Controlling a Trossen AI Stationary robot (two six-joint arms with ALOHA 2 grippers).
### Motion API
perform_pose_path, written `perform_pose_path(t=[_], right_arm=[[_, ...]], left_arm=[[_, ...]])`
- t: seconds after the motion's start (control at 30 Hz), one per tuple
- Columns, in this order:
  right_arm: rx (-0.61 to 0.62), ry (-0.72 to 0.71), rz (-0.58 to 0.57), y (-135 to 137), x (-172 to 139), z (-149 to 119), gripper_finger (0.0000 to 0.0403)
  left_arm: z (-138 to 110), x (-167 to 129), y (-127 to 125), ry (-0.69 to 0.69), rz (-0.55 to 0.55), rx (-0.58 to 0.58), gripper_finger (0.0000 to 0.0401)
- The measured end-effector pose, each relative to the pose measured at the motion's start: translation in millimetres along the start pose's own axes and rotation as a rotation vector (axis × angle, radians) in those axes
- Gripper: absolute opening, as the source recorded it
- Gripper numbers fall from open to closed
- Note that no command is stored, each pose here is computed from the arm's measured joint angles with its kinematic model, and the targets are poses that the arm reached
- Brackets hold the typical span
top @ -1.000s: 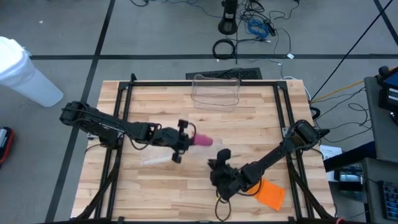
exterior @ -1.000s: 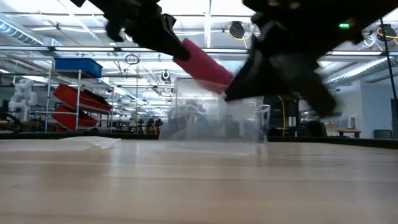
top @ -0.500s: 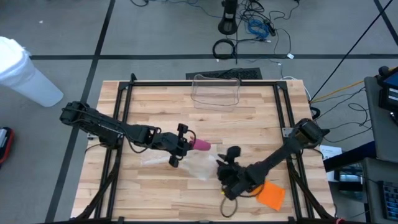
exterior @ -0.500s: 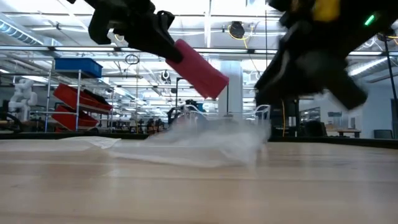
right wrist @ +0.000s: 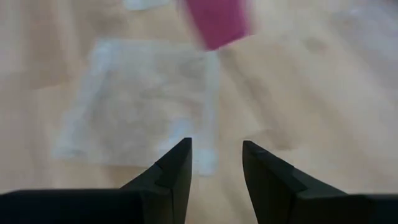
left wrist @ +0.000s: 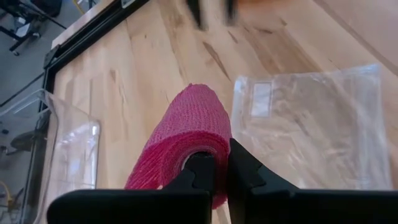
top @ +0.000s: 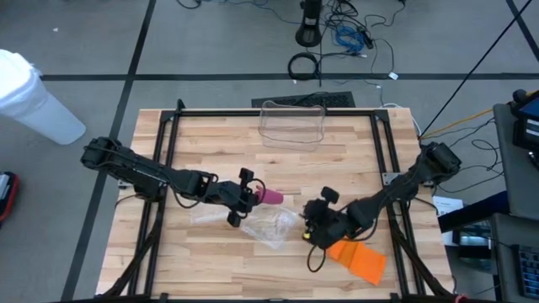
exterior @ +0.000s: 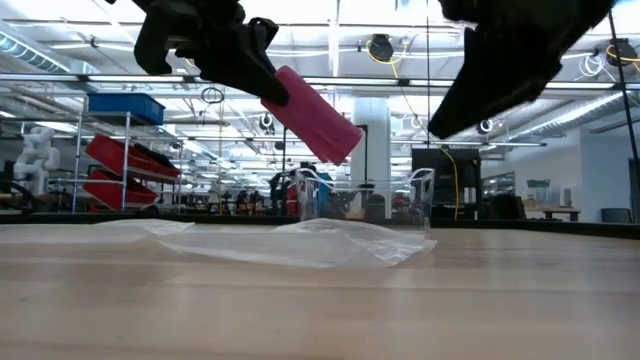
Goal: Roll bandage
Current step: Put the pink bandage into the zip bag
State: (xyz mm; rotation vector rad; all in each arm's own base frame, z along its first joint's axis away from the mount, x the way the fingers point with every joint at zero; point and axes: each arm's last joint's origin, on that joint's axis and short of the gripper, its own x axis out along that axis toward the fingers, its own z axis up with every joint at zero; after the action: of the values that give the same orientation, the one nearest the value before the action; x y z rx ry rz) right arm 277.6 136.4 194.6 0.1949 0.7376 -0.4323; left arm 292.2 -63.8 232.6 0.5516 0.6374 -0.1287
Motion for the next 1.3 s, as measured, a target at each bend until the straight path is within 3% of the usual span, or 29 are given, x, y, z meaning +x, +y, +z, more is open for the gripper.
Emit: perform_pose_path(t=[0.2,0.4,0.63,0.87,1.17,1.3], right_arm=[[0.103,-0.004,0.206,-17,32,-11,0.0125],[0.164,-0.016,0.23,-41,53,-19,0.0125],[0.128,-0.02,0.252,-41,78,-26,0.0125],[0.082,-0.03,0.26,-39,95,-35,0.0122],[0.044,-0.045,0.255,-36,102,-40,0.0036],[-0.05,-0.065,0.24,-32,99,-43,0.0006]], left_arm=[[-2,0,0,0.023,0.01,-0.009,0.0013],[-2,0,1,0.029,0.017,-0.047,0.0013],[6,-6,8,0.079,0.001,-0.153,0.0013],[7,-7,8,0.082,-0.005,-0.158,0.0013],[6,-7,8,0.088,-0.007,-0.154,0.0013],[6,-7,8,0.089,-0.003,-0.248,0.0022]])
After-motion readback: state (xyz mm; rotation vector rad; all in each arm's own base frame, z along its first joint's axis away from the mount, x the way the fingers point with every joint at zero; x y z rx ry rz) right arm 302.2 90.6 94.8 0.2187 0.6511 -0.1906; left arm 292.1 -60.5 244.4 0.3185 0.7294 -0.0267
